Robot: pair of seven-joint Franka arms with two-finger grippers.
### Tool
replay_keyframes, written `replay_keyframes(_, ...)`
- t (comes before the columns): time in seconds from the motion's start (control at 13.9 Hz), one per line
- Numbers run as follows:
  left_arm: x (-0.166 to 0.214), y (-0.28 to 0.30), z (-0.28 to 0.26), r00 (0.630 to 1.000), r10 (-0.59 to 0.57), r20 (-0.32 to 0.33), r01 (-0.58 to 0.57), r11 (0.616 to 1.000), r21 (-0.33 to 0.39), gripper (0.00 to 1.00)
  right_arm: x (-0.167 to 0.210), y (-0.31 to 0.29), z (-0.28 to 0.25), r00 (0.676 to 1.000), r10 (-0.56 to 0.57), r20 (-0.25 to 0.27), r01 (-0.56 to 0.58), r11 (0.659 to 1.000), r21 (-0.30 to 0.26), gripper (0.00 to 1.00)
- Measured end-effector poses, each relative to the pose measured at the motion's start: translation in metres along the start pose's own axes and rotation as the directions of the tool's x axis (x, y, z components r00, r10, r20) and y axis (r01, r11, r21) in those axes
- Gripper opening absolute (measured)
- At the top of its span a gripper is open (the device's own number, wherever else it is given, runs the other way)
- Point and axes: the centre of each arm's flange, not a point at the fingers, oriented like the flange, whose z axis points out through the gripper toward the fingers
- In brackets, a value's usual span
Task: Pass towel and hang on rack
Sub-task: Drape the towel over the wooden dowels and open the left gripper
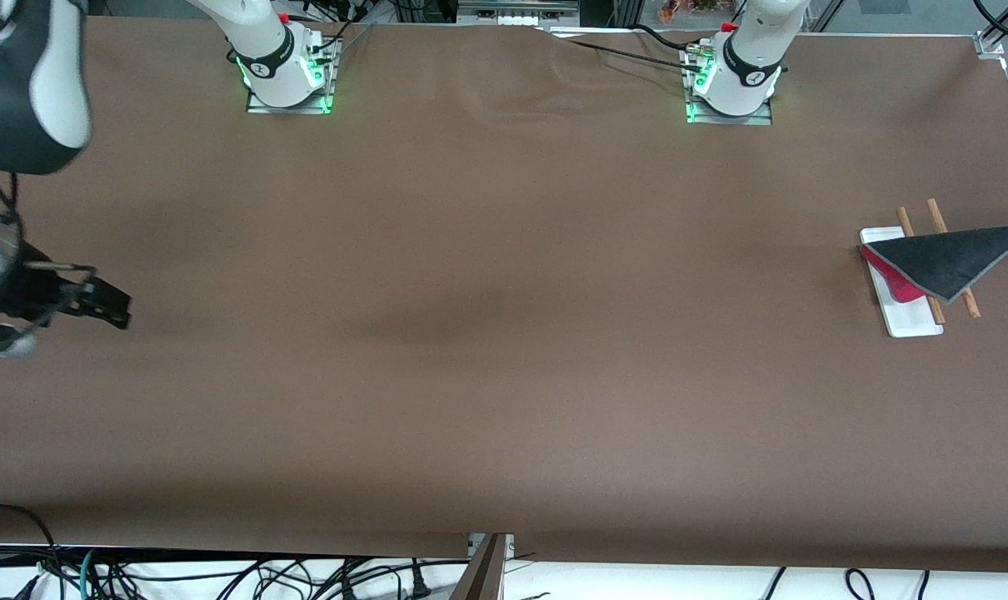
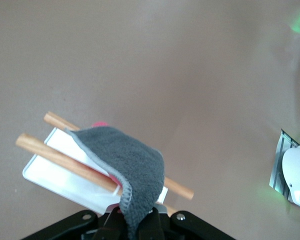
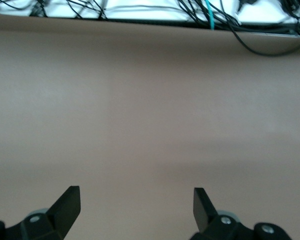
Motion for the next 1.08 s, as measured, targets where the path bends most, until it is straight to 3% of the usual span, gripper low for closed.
replay_keyframes(0.29,-0.029,-0.012,0.018,1.000,-0.002,-0.014,0.002,1.000,-0.028,0.03,-0.037,0.035,-0.023,0.999,0.031,0.023,-0.032,0.999,0.034,1.00)
replay_keyframes(0.43,-0.041,-0.019,0.018,1.000,-0.004,0.010,0.004,1.000,-0.029,0.03,-0.051,0.050,-0.025,0.998,0.051,0.034,-0.053,0.998,0.044,1.00)
replay_keyframes(0.72,-0.068,-0.025,0.010,1.000,-0.013,0.015,0.013,1.000,-0.001,0.03,-0.072,0.034,-0.023,0.998,0.018,0.059,-0.022,0.997,0.067,1.00)
replay_keyframes(0.86,-0.096,-0.029,0.020,0.999,-0.038,0.009,0.038,0.999,0.001,0.17,-0.077,0.025,-0.021,0.998,0.000,0.066,-0.005,0.998,0.067,1.00)
replay_keyframes(1.08,-0.132,-0.033,0.033,0.998,-0.067,-0.009,0.067,0.998,0.007,0.48,-0.079,0.023,-0.023,0.998,-0.012,0.063,0.008,0.998,0.062,1.00)
